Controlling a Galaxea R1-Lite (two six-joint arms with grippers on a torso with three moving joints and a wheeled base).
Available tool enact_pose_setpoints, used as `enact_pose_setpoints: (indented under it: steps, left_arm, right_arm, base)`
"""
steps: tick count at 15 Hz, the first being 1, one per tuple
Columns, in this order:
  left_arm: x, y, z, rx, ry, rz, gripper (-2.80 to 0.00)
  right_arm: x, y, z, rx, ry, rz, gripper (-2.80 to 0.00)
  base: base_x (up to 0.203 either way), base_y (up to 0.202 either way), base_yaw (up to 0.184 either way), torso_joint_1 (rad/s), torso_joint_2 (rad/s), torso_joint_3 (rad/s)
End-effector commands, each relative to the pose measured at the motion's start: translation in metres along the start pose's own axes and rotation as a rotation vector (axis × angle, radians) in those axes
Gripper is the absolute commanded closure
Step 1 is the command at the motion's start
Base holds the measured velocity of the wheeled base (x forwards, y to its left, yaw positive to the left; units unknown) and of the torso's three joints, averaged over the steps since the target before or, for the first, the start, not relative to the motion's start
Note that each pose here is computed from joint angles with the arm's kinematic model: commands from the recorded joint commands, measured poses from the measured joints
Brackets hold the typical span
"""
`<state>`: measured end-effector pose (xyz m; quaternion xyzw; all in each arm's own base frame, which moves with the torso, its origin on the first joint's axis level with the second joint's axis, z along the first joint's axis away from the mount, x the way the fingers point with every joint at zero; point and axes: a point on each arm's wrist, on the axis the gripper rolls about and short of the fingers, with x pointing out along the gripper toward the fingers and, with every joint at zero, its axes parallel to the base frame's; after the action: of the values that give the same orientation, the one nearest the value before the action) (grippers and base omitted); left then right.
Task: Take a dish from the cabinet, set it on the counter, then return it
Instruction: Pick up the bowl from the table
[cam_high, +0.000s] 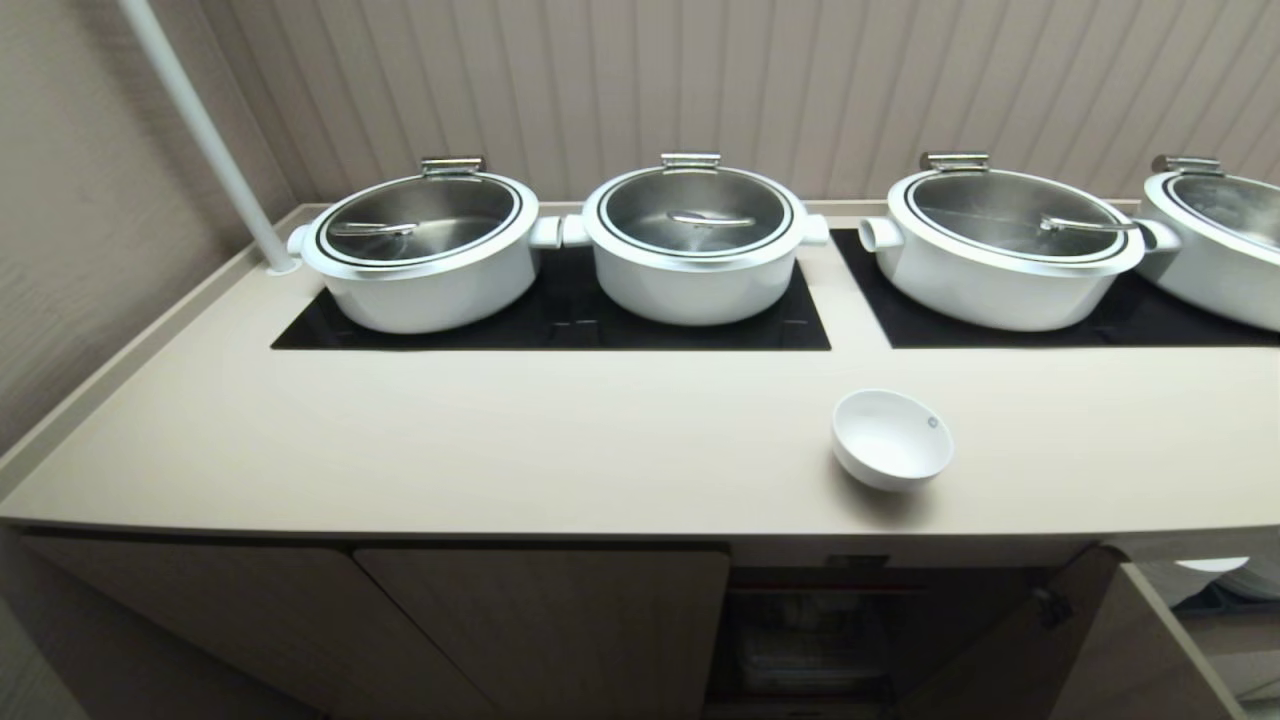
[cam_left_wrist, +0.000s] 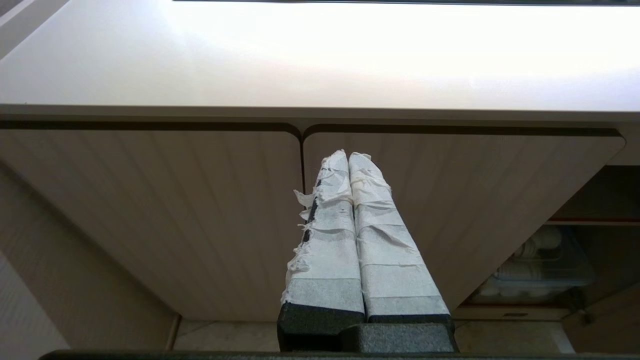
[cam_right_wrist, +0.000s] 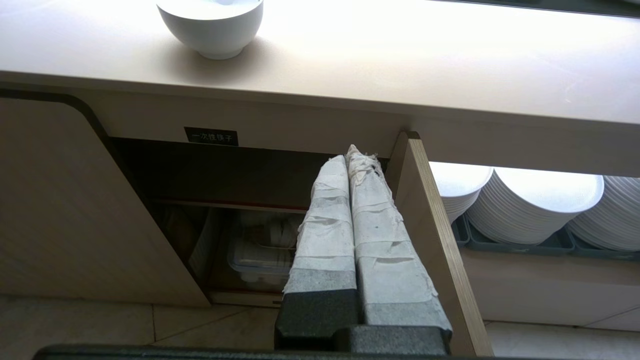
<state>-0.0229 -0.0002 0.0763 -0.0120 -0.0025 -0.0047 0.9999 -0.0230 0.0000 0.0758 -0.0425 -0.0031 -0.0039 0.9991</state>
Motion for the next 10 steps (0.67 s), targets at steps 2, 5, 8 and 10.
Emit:
enact_pose_setpoints:
  steps: [2, 5, 8, 10]
  left_arm:
    - [-0.0001, 0.0, 0.0001, 0.0, -0.001, 0.0, 0.0]
    - [0.0, 0.0, 0.0, 0.0, -0.001, 0.0, 0.0]
    - [0.0, 0.0, 0.0, 0.0, -0.001, 0.0, 0.0]
    - [0.0, 0.0, -0.0002, 0.0, 0.0, 0.001, 0.0]
  right_arm:
    - [0.0002, 0.0, 0.0001, -0.001, 0.002, 0.0, 0.0]
    - [0.0002, 0.0, 0.0001, -0.001, 0.002, 0.0, 0.0]
    - [0.0002, 0.0, 0.0001, -0.001, 0.002, 0.0, 0.0]
    - [0.0002, 0.0, 0.0001, -0.001, 0.002, 0.0, 0.0]
  base:
    - [0.0, 0.0, 0.0, 0.0, 0.0, 0.0]
    - [0.0, 0.0, 0.0, 0.0, 0.0, 0.0]
    - [0.0, 0.0, 0.0, 0.0, 0.0, 0.0]
    - [0.0, 0.0, 0.0, 0.0, 0.0, 0.0]
